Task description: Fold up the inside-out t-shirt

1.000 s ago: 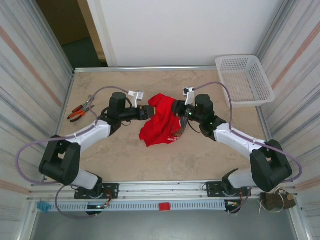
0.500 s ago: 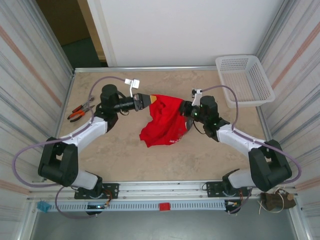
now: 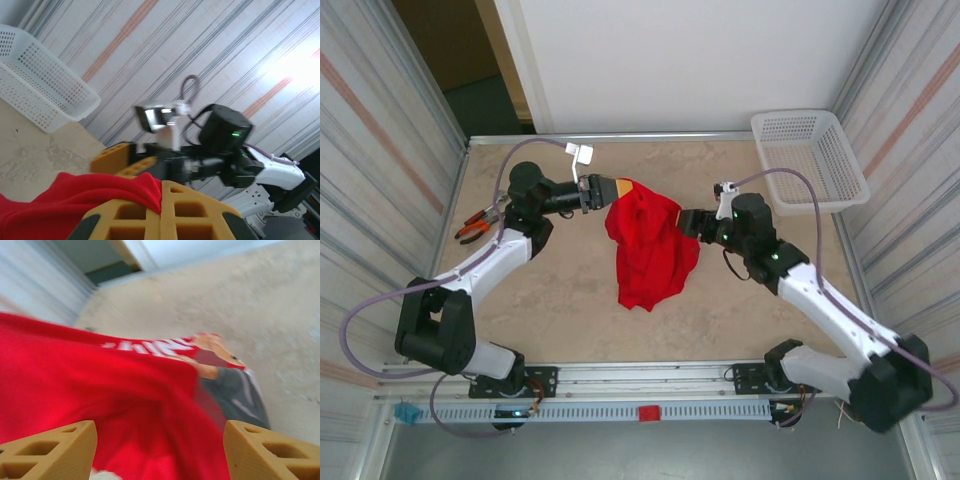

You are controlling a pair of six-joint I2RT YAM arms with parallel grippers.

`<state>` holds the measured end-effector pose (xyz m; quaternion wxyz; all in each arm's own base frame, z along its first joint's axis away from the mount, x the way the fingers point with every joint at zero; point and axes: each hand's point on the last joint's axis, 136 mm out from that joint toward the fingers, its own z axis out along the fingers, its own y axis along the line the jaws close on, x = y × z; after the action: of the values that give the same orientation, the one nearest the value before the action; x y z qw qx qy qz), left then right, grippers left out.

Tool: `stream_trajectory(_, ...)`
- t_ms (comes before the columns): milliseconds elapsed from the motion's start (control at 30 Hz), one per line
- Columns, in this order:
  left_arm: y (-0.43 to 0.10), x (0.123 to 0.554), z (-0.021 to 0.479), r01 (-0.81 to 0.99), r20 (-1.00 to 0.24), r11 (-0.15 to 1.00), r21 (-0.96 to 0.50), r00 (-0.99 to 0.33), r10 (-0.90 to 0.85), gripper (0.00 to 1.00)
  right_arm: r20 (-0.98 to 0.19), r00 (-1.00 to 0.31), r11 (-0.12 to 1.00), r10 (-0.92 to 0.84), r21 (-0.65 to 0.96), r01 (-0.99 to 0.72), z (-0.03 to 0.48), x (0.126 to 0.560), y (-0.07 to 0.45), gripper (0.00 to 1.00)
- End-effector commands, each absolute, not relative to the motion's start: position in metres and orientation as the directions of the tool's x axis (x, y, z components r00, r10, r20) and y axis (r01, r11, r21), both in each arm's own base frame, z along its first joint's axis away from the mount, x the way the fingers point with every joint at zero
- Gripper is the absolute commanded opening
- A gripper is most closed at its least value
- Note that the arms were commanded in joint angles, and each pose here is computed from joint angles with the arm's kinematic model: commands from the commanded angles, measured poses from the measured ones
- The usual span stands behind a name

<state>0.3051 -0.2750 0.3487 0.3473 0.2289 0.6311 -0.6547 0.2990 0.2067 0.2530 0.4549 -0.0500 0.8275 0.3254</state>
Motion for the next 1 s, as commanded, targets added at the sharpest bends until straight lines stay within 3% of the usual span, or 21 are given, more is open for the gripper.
stream_trajectory(0, -0.273, 0.301, 0.367, 0.787, -0.779, 0.012, -0.617, -0.608, -0.156, 0.0, -0.834, -0.537, 0.793, 0.125, 0.409, -0.451, 0.272, 0.282, 0.219, 0.67)
stream_trajectory(300, -0.273, 0.303, 0.366, 0.784, -0.776, 0.022, -0.62, -0.609, -0.164, 0.0, -0.859, -0.51, 0.741, 0.034, 0.364, -0.564, 0.29, 0.286, 0.277, 0.65)
stream_trajectory(433, -0.272, 0.302, 0.369, 0.785, -0.777, 0.02, -0.619, -0.608, -0.166, 0.0, -0.857, -0.515, 0.76, 0.021, 0.348, -0.548, 0.28, 0.299, 0.286, 0.58)
stream_trajectory(533, -0.272, 0.301, 0.367, 0.781, -0.772, 0.018, -0.624, -0.613, -0.167, 0.0, -0.862, -0.505, 0.771, 0.041, 0.349, -0.533, 0.283, 0.312, 0.284, 0.37)
stream_trajectory(600, -0.271, 0.303, 0.362, 0.771, -0.762, 0.028, -0.636, -0.622, -0.18, 0.0, -0.862, -0.504, 0.758, 0.055, 0.365, -0.54, 0.291, 0.316, 0.28, 0.07)
stream_trajectory(633, -0.27, 0.306, 0.358, 0.763, -0.754, 0.043, -0.645, -0.627, -0.194, 0.0, -0.858, -0.509, 0.745, 0.063, 0.38, -0.548, 0.297, 0.316, 0.277, 0.0)
stream_trajectory(733, -0.255, 0.331, 0.335, 0.694, -0.713, 0.181, -0.697, -0.642, -0.283, 0.0, -0.867, -0.494, 0.667, 0.073, 0.411, -0.621, 0.319, 0.301, 0.27, 0.0)
stream_trajectory(867, -0.229, 0.361, 0.309, 0.596, -0.681, 0.329, -0.732, -0.63, -0.375, 0.01, -0.861, -0.505, 0.453, 0.062, 0.475, -0.755, 0.345, 0.27, 0.264, 0.0)
stream_trajectory(900, -0.226, 0.365, 0.306, 0.586, -0.675, 0.336, -0.737, -0.631, -0.382, 0.09, -0.859, -0.509, 0.413, 0.059, 0.485, -0.771, 0.347, 0.266, 0.263, 0.0)
stream_trajectory(967, -0.226, 0.369, 0.302, 0.578, -0.674, 0.346, -0.739, -0.639, -0.372, 0.35, -0.847, -0.527, 0.357, 0.065, 0.513, -0.78, 0.348, 0.265, 0.26, 0.0)
